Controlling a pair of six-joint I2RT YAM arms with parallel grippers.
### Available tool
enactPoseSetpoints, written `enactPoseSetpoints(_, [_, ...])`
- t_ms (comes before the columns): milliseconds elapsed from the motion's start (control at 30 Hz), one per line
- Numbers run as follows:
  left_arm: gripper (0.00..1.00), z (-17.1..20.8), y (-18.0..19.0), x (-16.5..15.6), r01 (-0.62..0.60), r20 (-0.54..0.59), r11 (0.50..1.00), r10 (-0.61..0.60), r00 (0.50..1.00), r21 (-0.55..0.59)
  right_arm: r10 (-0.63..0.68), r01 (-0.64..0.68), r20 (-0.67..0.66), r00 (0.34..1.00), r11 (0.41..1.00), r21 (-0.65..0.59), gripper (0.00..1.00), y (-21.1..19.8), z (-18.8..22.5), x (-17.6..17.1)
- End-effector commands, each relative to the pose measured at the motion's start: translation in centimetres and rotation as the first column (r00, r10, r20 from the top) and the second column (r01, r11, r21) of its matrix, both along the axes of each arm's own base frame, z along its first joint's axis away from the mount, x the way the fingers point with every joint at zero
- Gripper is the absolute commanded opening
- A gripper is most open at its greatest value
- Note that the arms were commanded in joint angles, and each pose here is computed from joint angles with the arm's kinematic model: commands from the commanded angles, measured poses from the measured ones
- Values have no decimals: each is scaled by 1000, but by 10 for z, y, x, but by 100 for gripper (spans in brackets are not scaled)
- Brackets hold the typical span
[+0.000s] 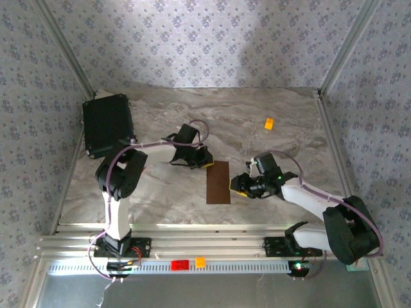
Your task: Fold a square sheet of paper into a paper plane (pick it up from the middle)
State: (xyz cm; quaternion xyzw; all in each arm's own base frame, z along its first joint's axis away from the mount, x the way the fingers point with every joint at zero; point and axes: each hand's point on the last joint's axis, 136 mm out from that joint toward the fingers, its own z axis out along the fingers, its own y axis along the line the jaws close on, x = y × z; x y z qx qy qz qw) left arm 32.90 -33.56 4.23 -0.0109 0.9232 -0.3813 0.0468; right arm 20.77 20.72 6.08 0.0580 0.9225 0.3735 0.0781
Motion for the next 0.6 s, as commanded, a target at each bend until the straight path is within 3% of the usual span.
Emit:
enactPoseSetpoints(0, [12, -12, 5, -2, 18, -19, 999, -18, 1000, 27, 22, -22, -62, 998, 1000, 0, 46, 1, -7, -16])
enactPoseSetpoints(267, [11, -42, 22, -17, 20, -59, 996, -14, 998, 90, 69, -66, -128, 989, 997, 26, 51, 12, -14, -28])
enactPoseSetpoints(567, [11, -44, 26, -19, 19, -55, 995, -13, 998, 99, 76, -68, -160, 984, 996, 57, 54, 23, -20, -26])
